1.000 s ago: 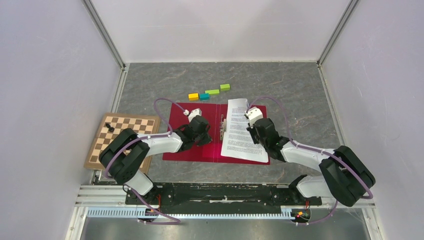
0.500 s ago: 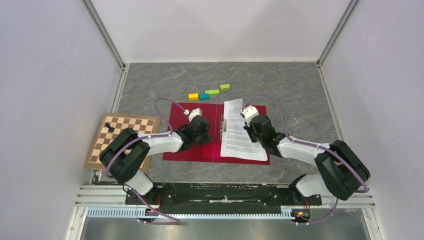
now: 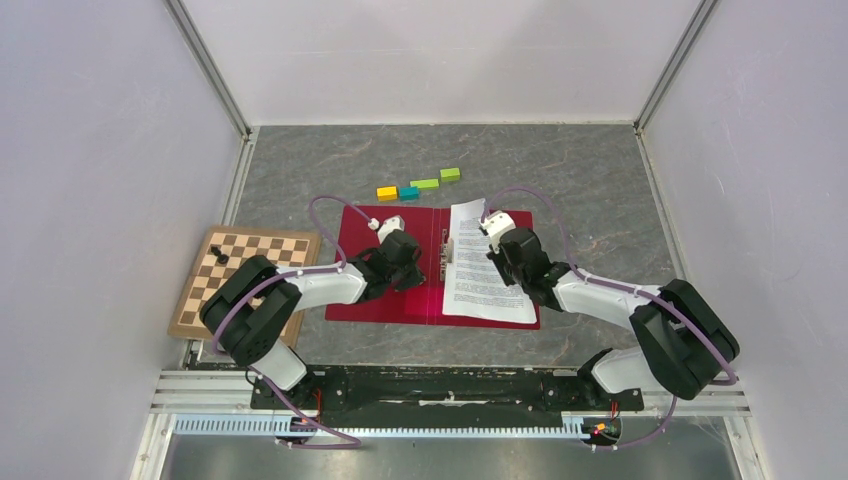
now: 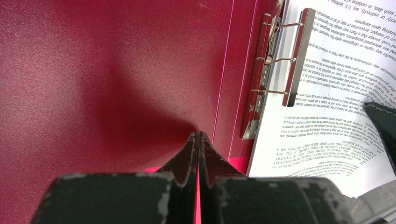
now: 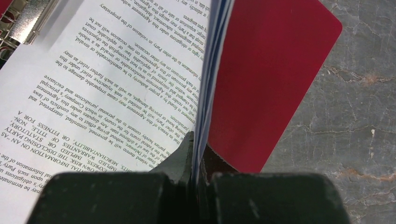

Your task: Put the files into the folder

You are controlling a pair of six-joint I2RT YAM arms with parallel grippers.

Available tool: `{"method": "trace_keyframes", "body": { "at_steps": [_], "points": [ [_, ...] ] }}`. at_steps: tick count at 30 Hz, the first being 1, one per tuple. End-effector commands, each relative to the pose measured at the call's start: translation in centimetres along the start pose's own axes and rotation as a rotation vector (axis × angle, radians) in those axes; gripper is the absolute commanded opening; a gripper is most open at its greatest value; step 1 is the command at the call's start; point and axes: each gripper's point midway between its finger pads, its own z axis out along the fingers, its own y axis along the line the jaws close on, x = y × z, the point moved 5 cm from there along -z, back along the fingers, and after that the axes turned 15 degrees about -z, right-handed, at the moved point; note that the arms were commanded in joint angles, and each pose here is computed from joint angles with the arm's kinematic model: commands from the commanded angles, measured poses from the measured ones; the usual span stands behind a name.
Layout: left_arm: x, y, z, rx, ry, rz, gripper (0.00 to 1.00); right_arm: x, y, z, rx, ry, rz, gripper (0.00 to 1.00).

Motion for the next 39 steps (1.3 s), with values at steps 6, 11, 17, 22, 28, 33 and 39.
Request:
{"method": "trace_keyframes", "body": {
  "at_steps": [6,11,17,22,28,33,39],
  "points": [
    [0.0,0.7,0.5,-0.053,-0.005,0.007,0.02,-0.9,-0.4,-0.8,0.009,-0.04,-0.011,0.0],
    [0.0,0.6,0.4,-0.055,-0.008,0.007,0.02,-0.4,-0.5,-1.0,0.021,-0.027,-0.016,0.0],
    [-0.1,0.4,0.4,-0.048,-0.007,0.003,0.02,-0.1,0.1,-1.2,-0.012,-0.045,0.003,0.0],
    [0.0,0.5,0.4,-0.051,-0.007,0.001,0.02,-0.1,0.4,-1.2,-0.027,-0.048,0.004,0.0],
    [0.0,0.5,0.5,-0.051,-0.005,-0.003,0.02,0.0,0.6,-1.2,-0.037,-0.048,0.0,0.0],
    [-0.1,0.3,0.5,-0.048,-0.006,-0.003,0.02,0.2,0.8,-1.0,-0.049,-0.033,0.016,0.0],
    [0.0,0.3,0.5,-0.047,-0.004,-0.002,0.02,0.2,0.8,-0.9,-0.041,-0.019,0.029,0.0]
  ]
}}
